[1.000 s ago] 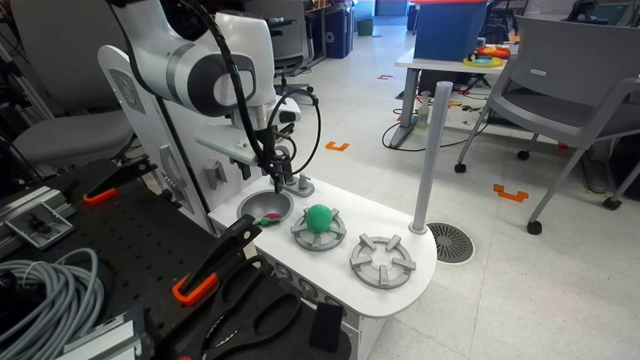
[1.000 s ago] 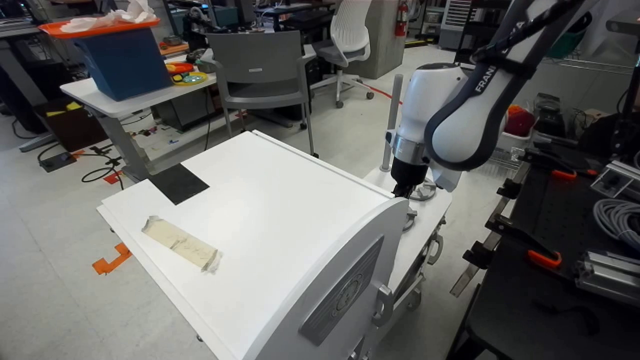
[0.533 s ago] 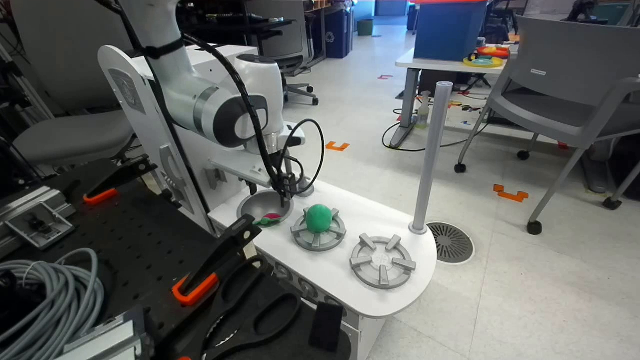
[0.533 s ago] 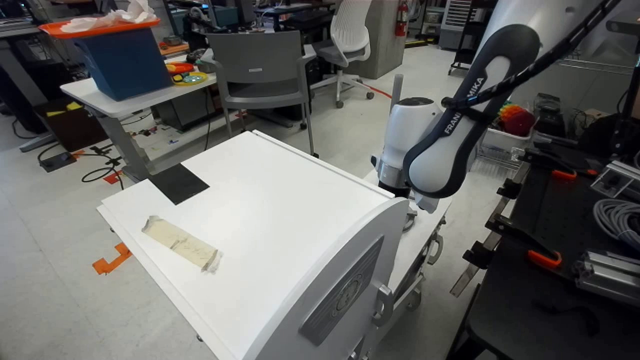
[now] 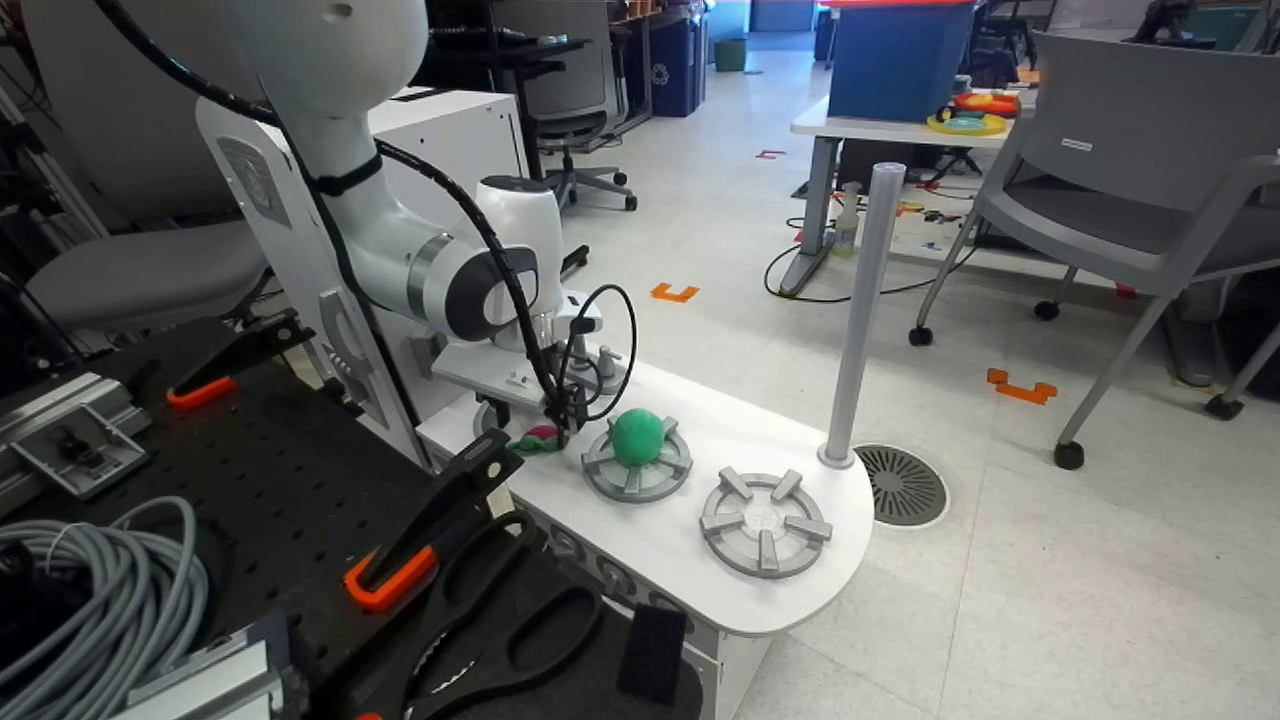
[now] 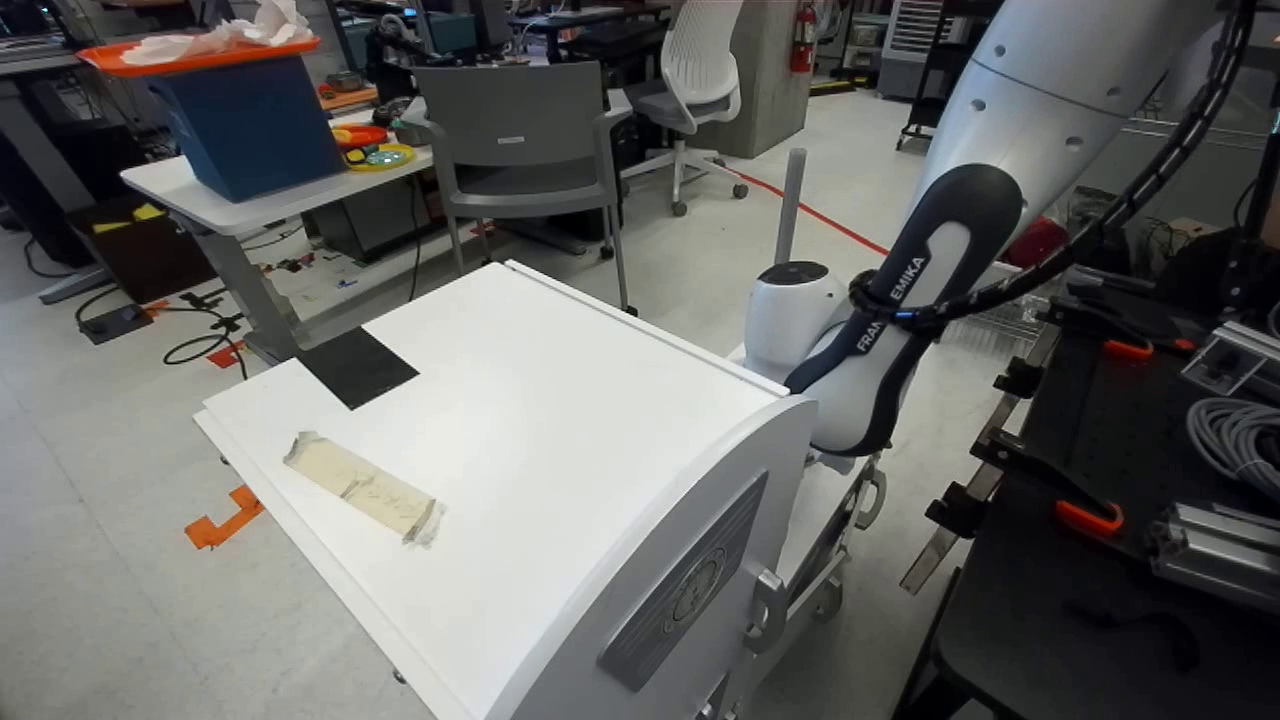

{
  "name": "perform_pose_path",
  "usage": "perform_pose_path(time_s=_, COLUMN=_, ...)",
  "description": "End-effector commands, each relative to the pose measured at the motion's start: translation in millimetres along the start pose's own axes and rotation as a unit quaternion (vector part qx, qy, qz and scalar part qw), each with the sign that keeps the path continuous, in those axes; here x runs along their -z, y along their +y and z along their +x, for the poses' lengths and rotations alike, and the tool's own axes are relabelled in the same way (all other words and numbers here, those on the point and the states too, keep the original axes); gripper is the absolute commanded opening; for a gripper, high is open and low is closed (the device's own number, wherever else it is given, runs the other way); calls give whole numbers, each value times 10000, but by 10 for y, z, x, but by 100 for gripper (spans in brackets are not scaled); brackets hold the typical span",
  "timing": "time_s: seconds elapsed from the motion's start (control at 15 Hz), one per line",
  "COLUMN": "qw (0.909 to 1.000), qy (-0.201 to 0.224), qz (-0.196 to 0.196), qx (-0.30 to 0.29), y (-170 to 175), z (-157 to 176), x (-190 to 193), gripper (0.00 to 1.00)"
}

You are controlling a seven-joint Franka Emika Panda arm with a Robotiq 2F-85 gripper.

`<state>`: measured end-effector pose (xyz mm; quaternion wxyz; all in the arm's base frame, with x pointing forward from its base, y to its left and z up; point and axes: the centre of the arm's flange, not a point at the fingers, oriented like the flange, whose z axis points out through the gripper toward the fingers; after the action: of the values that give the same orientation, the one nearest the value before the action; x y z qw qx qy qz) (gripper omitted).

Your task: Remove the toy vegetable from the sink and put it on the right stove plate

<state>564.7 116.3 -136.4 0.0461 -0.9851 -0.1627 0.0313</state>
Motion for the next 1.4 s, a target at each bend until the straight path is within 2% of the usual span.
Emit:
perform_pose_path(time_s=0.0, qw=9997, qy=-109, qz=-180, qx=133, y=6, z=182, x=-219, gripper=100)
perform_pose_path(time_s=0.07, qw=9996, qy=-148, qz=-204, qx=142, y=1, z=188, x=-240, gripper=95)
perform_pose_path(time_s=0.13, qw=9994, qy=-201, qz=-252, qx=130, y=9, z=195, x=-258, gripper=72)
perform_pose_path(time_s=0.27, qw=9990, qy=-242, qz=-353, qx=99, y=32, z=216, x=-295, gripper=67)
perform_pose_path(time_s=0.87, qw=9963, qy=-172, qz=-843, qx=-30, y=-15, z=284, x=-290, gripper=0)
perform_pose_path(time_s=1.33, qw=9940, qy=100, qz=-1060, qx=244, y=-433, z=227, x=-292, gripper=0)
